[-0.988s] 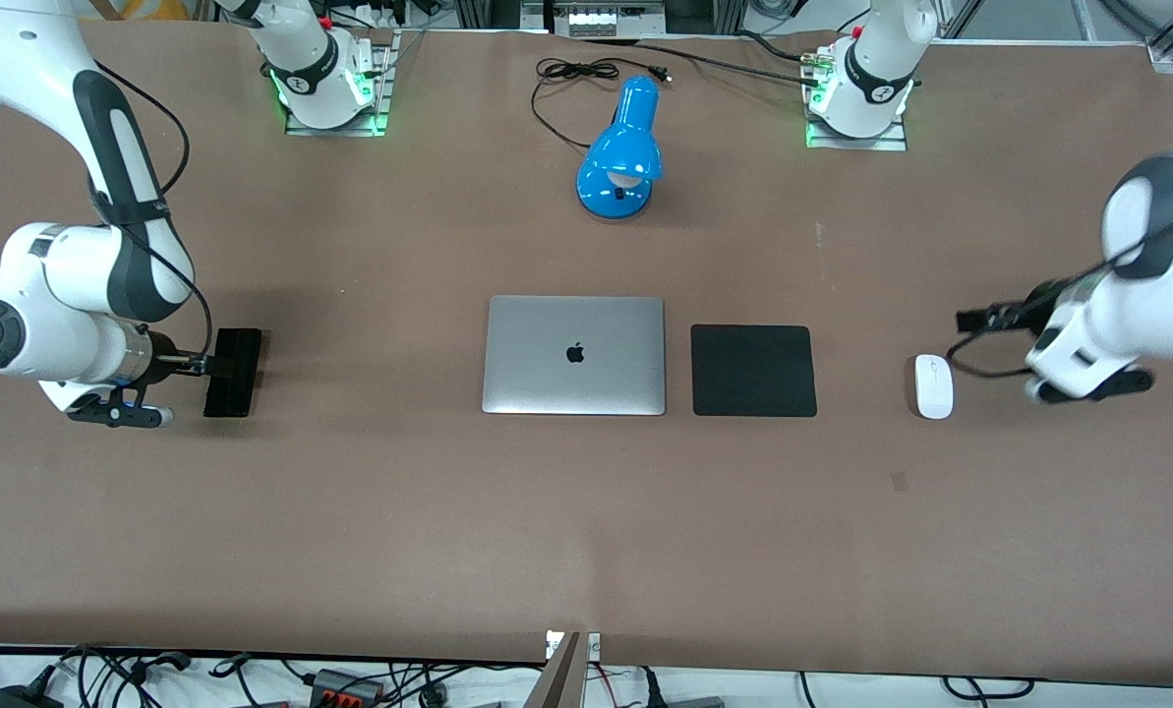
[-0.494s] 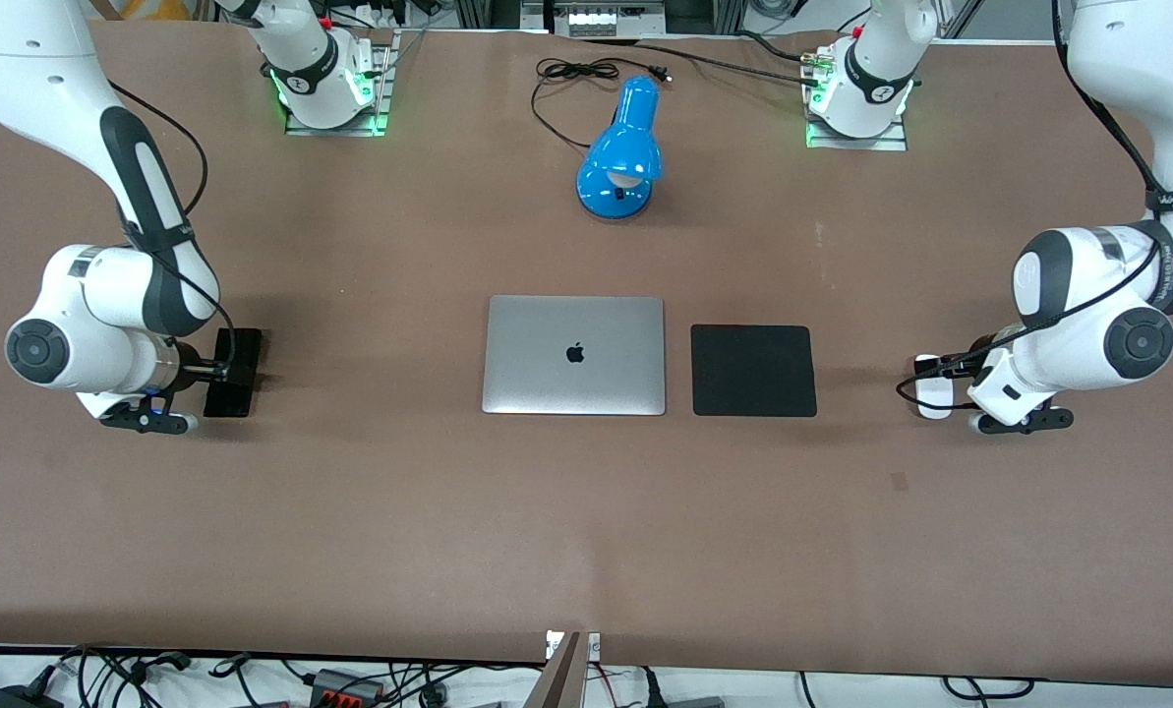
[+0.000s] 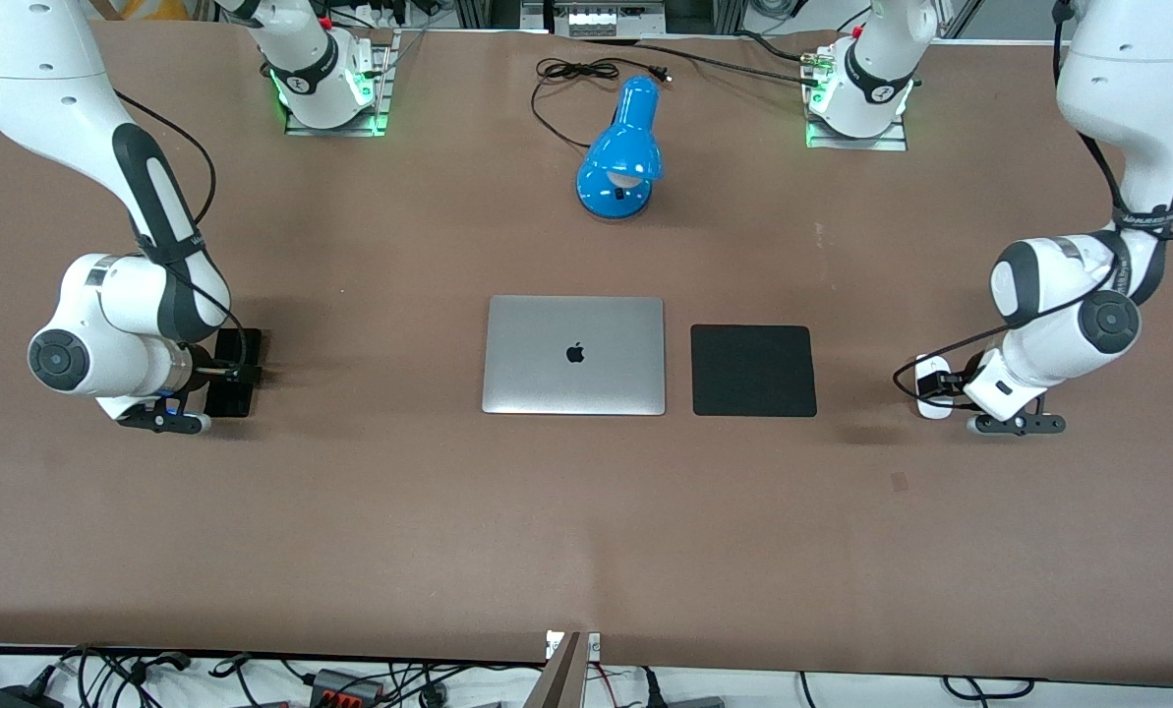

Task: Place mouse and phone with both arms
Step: 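Close the right gripper on the phone while the left gripper grasps the mouse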

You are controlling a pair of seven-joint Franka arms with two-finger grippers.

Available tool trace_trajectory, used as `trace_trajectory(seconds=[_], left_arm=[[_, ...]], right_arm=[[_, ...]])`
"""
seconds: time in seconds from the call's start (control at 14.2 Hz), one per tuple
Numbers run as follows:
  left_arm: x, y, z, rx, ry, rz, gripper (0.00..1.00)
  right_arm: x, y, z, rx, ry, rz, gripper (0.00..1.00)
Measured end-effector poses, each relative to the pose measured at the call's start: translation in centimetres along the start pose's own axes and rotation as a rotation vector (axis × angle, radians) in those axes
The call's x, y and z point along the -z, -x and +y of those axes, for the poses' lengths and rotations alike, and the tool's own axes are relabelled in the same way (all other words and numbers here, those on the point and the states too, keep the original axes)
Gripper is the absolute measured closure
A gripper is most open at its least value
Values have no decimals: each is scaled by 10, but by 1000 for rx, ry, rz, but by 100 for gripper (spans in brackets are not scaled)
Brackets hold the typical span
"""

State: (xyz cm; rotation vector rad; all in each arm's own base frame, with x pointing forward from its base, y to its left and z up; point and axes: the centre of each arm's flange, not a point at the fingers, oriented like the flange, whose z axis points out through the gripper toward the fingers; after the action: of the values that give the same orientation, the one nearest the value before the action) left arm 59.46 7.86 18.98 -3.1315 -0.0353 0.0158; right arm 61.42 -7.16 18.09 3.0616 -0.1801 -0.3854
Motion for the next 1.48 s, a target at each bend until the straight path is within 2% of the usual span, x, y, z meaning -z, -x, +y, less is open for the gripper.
trace_trajectory(seconds=[0.78,1.06,1.13,1.2,1.34,1.48], left_arm=[[-13,9,8,-17,4,4,0],[-18,11,10,-71,0,49,4],[-20,12,10,-77,0,54,10],[-20,13,10,-82,0,56,20],[-19,12,10,-89,-1,64,38],[-11,8,9,-90,-4,82,38]], right_arm=[[-15,-2,5,-2,6,-3,0],[-17,-2,8,-2,11,-6,0],[-17,-2,8,-1,10,-6,7],[-15,-2,6,2,10,-6,17],[-13,-2,7,2,10,-5,19],[-13,-2,7,2,11,-6,19]])
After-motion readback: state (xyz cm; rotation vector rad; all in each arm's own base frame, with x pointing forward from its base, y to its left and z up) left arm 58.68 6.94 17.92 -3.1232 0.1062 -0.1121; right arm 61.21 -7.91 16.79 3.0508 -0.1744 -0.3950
